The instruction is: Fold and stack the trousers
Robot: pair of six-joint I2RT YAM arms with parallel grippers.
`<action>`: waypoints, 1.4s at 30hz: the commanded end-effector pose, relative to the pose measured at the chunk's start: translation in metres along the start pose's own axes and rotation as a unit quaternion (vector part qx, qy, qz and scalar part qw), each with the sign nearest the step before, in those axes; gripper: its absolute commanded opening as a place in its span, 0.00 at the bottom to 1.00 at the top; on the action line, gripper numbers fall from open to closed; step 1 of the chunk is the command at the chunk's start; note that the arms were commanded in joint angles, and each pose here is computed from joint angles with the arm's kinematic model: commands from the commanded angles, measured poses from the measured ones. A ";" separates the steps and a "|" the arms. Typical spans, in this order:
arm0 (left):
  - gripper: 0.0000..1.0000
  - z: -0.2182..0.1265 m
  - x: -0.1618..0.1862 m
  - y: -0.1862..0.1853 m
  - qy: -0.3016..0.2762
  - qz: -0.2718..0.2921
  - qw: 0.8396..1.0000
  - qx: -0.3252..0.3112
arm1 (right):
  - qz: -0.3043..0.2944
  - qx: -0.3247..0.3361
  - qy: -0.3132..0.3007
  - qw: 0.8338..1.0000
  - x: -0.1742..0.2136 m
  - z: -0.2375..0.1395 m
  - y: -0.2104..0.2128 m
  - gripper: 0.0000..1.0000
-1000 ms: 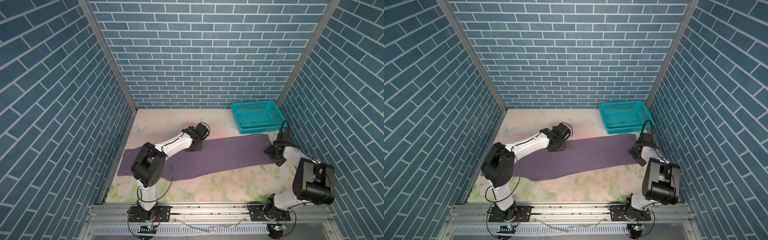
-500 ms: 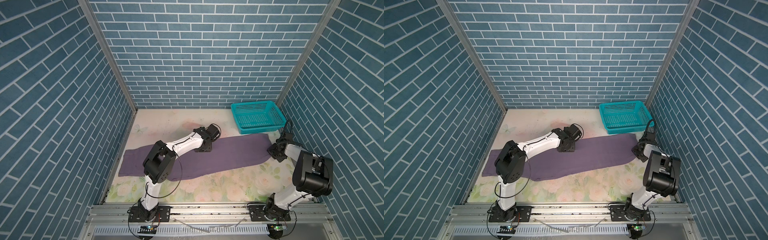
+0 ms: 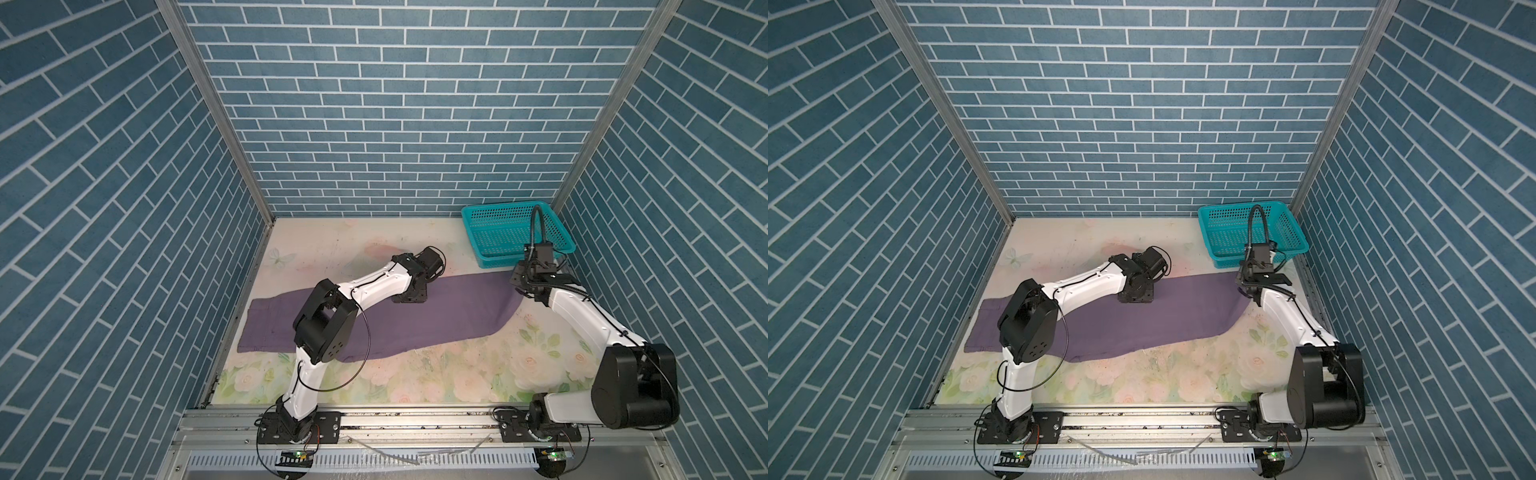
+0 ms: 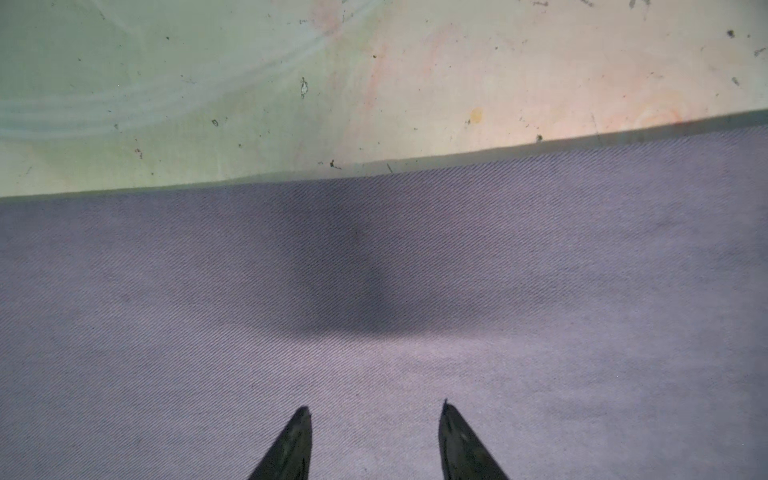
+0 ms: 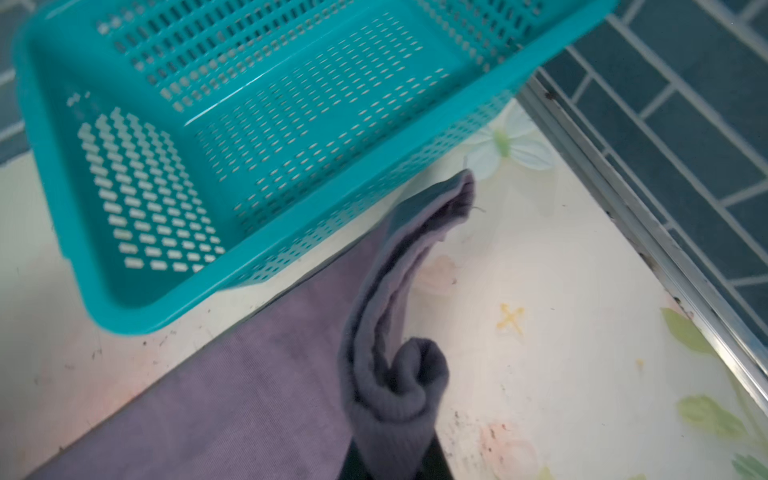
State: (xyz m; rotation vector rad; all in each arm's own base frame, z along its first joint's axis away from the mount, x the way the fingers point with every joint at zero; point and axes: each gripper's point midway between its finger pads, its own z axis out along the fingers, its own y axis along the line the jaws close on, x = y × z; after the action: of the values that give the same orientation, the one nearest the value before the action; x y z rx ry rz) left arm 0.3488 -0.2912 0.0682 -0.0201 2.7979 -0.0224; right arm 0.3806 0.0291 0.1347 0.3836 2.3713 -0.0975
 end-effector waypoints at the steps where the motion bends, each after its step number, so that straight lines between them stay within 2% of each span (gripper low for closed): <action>1: 0.51 0.008 0.007 0.001 0.014 0.014 1.000 -0.015 | -0.099 0.045 0.012 0.994 0.017 0.010 0.018 0.00; 6: 0.51 0.016 0.013 0.002 0.025 0.014 0.999 -0.017 | -0.179 0.024 0.047 0.982 0.063 0.027 0.067 0.00; 10: 0.51 0.024 0.020 0.004 0.032 0.012 0.999 -0.017 | -0.207 0.015 0.071 0.976 0.091 0.032 0.086 0.00; 16: 0.51 0.033 0.025 0.005 0.037 0.010 0.999 -0.011 | -0.205 0.013 0.093 0.974 0.109 0.035 0.085 0.00; 20: 0.51 0.037 0.026 0.004 0.044 0.013 0.999 -0.006 | -0.196 0.056 0.075 0.976 0.093 0.026 0.066 0.00; 23: 0.51 0.034 0.025 0.005 0.044 0.017 0.999 -0.003 | -0.138 0.112 0.062 0.982 0.075 0.011 0.019 0.00; 26: 0.50 0.027 0.019 0.007 0.033 0.018 0.999 0.004 | -0.026 0.128 0.071 0.989 0.070 0.003 -0.044 0.00; 30: 0.51 0.011 0.011 0.007 0.021 0.021 0.999 0.022 | 0.111 0.149 0.072 0.980 0.064 -0.007 -0.125 0.02; 31: 0.52 0.006 0.008 0.007 0.017 0.020 0.999 0.026 | 0.139 0.150 0.077 0.976 0.066 -0.008 -0.140 0.11; 33: 0.55 -0.005 0.003 0.009 0.008 0.017 0.999 0.032 | 0.196 0.136 0.097 0.966 0.072 -0.006 -0.157 0.37; 34: 0.56 -0.011 0.000 0.011 0.002 0.016 0.999 0.033 | 0.223 0.128 0.105 0.961 0.076 -0.005 -0.164 0.46; 36: 0.56 -0.024 -0.005 0.018 -0.012 0.009 0.999 0.033 | 0.258 0.116 0.111 0.953 0.080 -0.005 -0.171 0.55; 42: 0.58 -0.055 -0.011 0.051 -0.044 -0.018 0.998 0.028 | 0.305 0.079 0.114 0.942 0.084 -0.007 -0.171 0.67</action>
State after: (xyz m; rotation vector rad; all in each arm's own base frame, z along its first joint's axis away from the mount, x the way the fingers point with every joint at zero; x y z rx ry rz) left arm 0.3429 -0.2617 0.1209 -0.0261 2.7115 -0.1737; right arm 0.2705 -0.1282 0.0802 1.2090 2.3506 -0.0935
